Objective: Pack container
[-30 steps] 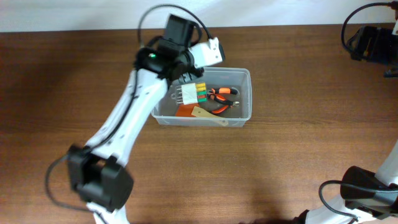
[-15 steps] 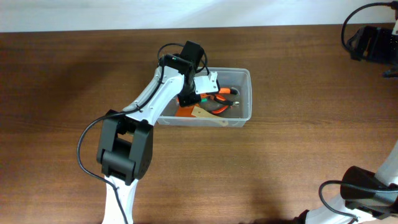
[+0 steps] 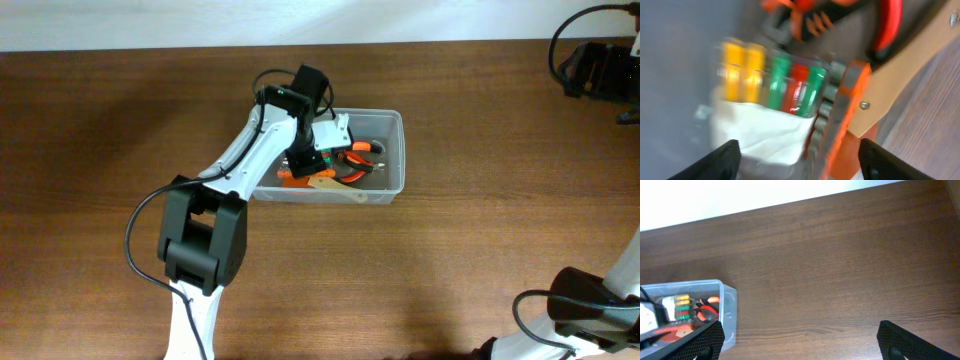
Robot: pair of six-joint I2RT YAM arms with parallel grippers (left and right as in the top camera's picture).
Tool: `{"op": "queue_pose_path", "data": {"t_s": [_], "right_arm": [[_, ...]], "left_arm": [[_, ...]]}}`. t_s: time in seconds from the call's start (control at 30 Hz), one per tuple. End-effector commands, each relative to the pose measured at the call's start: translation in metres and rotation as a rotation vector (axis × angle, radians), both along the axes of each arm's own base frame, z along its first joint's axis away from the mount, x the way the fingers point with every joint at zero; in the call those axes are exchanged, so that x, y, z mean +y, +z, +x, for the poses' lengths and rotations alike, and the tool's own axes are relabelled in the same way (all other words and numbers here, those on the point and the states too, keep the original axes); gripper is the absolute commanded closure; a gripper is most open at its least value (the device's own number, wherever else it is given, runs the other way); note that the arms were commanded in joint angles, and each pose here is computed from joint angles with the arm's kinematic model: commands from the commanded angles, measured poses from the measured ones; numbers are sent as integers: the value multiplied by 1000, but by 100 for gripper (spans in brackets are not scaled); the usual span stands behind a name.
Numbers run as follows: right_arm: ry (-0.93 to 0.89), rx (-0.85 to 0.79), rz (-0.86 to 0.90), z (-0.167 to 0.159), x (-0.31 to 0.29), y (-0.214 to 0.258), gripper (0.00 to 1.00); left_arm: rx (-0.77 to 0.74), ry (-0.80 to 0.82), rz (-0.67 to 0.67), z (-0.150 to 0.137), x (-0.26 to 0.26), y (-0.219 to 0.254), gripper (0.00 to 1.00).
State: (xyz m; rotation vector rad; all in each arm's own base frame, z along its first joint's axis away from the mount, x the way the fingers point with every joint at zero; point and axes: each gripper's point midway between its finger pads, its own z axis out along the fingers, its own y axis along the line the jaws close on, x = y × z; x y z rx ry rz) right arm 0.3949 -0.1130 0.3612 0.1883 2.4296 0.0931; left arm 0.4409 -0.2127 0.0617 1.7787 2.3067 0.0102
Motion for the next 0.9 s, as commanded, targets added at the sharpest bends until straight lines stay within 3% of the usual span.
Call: {"op": "queue_pose_path", "data": {"t_s": [0.0, 0.03, 0.07, 0.3, 0.43, 0.6, 0.73, 0.87], "right_arm": [[44, 17, -43, 2, 9, -3, 2], [45, 23, -62, 3, 11, -4, 2], [50, 28, -85, 4, 15, -4, 2], [363, -43, -148, 31, 103, 1, 1], [433, -141, -166, 59, 135, 9, 1], [409, -39, -188, 86, 138, -36, 1], [364, 35, -147, 84, 133, -55, 2], [320, -5, -167, 70, 124, -31, 2]], "left_arm": [[-102, 114, -56, 25, 1, 53, 13], [-122, 140, -66, 28, 2, 66, 3], [-143, 177, -74, 31, 6, 81, 0], [-267, 446, -189, 47, 67, 175, 1], [-238, 556, -312, 54, 104, 189, 1], [-214, 714, -318, 57, 159, 185, 1], [-208, 785, -277, 47, 188, 188, 1], [-214, 810, -274, 31, 201, 204, 1]]}}
